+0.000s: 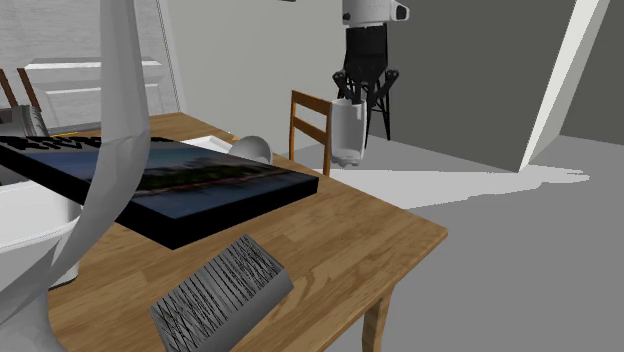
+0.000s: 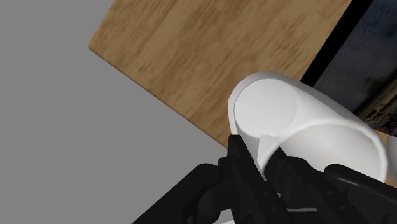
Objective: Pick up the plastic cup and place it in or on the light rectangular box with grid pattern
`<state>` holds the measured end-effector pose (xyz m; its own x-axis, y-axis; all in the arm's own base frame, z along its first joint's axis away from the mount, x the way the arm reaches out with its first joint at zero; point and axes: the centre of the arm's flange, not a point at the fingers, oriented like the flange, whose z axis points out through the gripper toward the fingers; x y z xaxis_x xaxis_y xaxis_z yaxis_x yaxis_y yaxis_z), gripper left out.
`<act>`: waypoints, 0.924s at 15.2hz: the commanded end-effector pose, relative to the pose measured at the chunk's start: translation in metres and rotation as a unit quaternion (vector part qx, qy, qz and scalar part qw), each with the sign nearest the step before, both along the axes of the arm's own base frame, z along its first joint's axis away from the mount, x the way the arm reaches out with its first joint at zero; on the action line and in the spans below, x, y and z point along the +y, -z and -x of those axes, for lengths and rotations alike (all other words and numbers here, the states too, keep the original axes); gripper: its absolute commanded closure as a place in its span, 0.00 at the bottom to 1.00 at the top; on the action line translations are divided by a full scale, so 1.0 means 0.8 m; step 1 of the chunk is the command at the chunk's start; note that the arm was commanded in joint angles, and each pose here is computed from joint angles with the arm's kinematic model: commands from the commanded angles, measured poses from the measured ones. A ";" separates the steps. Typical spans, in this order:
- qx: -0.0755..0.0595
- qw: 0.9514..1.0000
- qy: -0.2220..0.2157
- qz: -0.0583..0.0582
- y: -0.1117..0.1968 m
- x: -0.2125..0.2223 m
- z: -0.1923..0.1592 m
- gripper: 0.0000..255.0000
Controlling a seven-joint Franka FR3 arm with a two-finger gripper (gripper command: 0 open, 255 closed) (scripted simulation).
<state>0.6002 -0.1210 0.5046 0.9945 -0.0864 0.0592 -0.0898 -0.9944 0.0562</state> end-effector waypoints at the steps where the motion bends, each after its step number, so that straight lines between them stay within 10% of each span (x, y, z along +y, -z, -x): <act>1: 0.000 1.000 0.000 0.000 -0.014 0.000 -0.001 1.00; 8: 0.000 1.000 0.000 0.000 -0.056 0.000 -0.001 1.00; 14: 0.000 1.000 0.000 0.000 -0.074 0.034 0.090 1.00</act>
